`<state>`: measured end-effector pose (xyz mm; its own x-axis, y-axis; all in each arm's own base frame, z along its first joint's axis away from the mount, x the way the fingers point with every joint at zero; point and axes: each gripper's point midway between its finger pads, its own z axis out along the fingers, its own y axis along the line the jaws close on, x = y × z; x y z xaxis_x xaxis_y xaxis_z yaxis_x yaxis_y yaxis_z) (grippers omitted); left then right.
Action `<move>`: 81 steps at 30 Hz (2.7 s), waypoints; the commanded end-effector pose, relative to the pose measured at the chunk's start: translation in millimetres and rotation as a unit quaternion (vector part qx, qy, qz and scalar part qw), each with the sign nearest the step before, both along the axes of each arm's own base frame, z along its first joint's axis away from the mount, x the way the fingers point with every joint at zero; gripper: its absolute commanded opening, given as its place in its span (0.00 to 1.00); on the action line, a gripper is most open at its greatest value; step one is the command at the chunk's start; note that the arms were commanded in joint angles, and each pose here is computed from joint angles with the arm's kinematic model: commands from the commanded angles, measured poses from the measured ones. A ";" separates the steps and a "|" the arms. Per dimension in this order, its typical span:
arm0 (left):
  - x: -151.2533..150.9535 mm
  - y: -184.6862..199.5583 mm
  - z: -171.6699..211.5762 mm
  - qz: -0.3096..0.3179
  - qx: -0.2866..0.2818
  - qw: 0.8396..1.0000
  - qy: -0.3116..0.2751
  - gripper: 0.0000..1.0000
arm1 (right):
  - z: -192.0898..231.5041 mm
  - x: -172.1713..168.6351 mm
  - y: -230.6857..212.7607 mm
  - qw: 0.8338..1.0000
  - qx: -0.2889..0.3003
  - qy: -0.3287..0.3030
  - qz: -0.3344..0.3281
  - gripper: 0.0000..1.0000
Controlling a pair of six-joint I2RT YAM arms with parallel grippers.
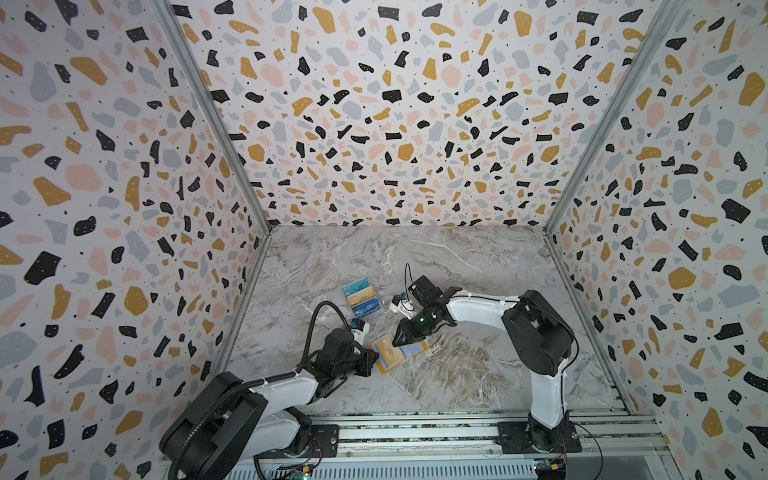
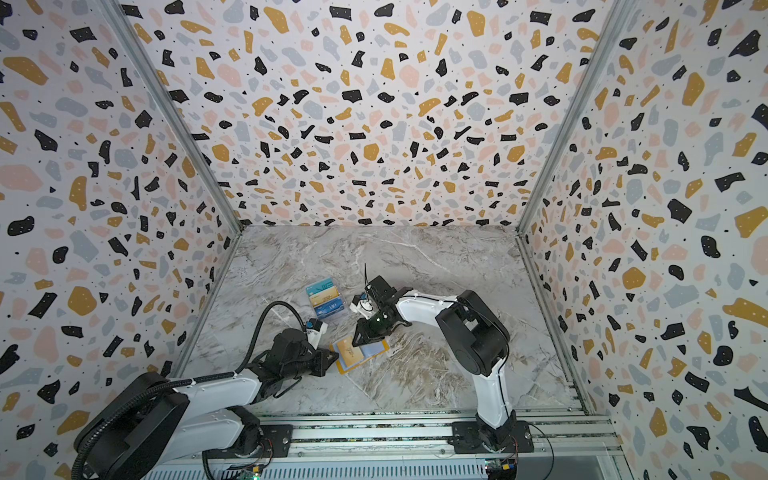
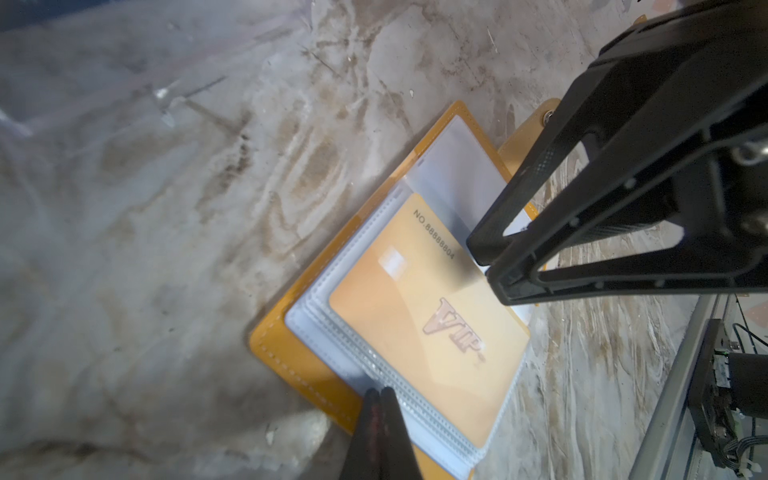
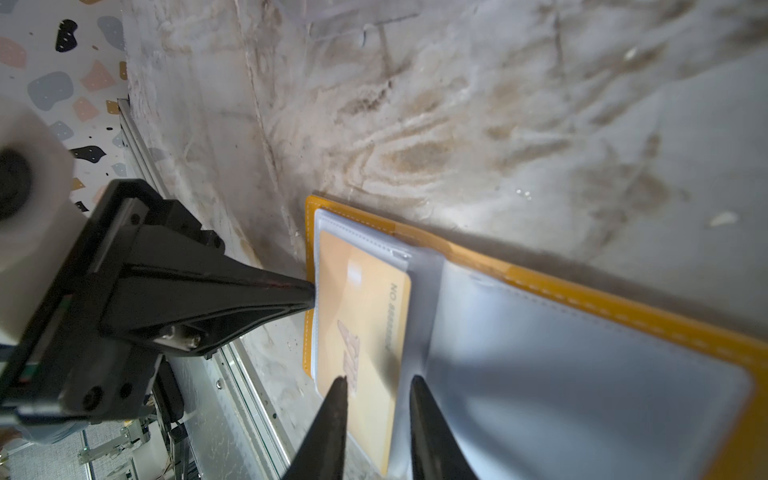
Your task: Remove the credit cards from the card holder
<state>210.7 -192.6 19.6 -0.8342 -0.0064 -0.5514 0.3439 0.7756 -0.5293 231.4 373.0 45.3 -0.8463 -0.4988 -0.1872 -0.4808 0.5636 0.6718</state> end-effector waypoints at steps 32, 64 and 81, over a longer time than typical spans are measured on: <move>-18.8 10.4 -25.9 -0.005 0.039 0.998 0.053 0.00 | 37.1 -26.9 12.4 0.984 0.146 0.090 0.051 0.21; -18.4 11.1 -26.5 -0.002 0.040 0.998 0.053 0.00 | 22.4 -44.2 42.1 0.989 0.111 0.057 0.077 0.15; -18.5 10.6 -26.8 -0.004 0.041 0.998 0.054 0.00 | 37.6 -11.4 15.1 0.999 0.005 -0.020 0.046 0.31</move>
<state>213.1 -193.8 19.6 -0.8343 -0.0065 -0.5512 0.3432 0.7764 -0.5286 216.8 388.6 57.6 -0.8087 -0.5629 -0.1708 -0.5132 0.5332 0.6726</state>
